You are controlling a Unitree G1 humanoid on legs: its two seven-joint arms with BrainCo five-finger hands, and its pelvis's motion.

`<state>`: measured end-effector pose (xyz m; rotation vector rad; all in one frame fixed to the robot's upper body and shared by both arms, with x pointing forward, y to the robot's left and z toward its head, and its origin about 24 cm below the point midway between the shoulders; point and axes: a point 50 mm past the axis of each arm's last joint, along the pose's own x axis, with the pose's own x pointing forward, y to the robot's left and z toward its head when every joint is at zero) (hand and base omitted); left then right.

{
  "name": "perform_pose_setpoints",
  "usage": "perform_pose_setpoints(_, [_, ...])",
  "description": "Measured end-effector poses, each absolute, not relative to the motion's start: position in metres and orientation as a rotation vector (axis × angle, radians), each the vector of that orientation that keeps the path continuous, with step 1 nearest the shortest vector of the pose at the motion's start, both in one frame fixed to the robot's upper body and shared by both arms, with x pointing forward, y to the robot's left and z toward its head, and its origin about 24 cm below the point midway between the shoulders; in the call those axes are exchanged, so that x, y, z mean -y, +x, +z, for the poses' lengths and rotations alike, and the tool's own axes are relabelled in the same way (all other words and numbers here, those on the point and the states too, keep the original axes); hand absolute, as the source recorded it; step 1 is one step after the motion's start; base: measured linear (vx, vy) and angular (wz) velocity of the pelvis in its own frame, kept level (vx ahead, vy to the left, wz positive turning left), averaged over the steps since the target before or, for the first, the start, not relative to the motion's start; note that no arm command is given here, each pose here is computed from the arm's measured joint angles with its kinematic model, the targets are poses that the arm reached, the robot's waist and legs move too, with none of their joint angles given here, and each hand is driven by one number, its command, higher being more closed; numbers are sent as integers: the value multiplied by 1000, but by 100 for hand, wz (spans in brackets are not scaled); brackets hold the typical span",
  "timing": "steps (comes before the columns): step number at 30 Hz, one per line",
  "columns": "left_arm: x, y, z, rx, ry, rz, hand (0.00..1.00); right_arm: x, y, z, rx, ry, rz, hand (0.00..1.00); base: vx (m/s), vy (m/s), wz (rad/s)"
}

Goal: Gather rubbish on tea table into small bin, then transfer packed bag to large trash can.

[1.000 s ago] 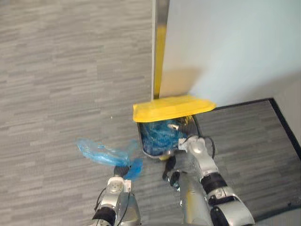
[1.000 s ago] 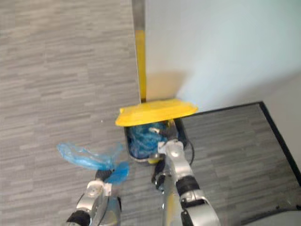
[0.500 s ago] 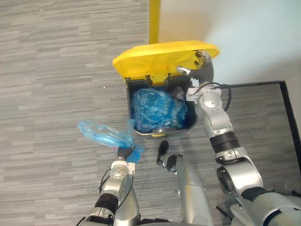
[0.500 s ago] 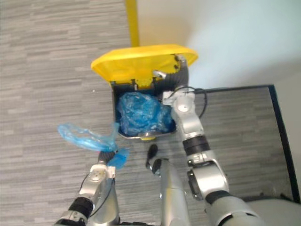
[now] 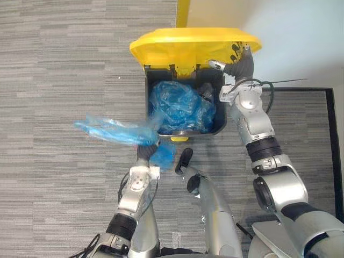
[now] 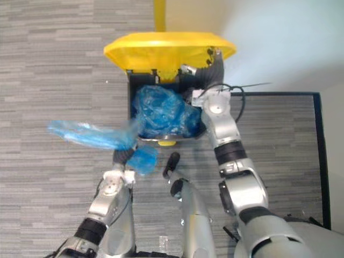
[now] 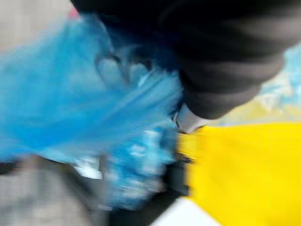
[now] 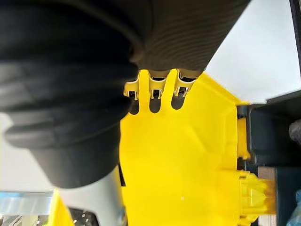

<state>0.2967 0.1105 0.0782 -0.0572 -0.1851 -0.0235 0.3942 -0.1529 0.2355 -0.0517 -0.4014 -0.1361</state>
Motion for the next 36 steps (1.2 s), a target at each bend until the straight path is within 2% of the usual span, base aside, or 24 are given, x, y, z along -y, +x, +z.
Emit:
perform_pose_setpoints(8, [-97,284,139,462,-138,-138,100,177,393,239,408,-72,-185,0,-121,-70,16])
perform_pose_setpoints(14, [-76,272,158,544,-162,-232,100,173,394,235,397,-69,-164,0,-87,-50,-1])
perform_pose_setpoints(21, [-55,279,209,742,-122,-262,100,163,396,230,375,-54,-143,0,-68,-23,-1])
perform_pose_setpoints(36, [-45,342,227,645,130,-205,100,139,399,249,416,-97,-91,0,-27,2,-4])
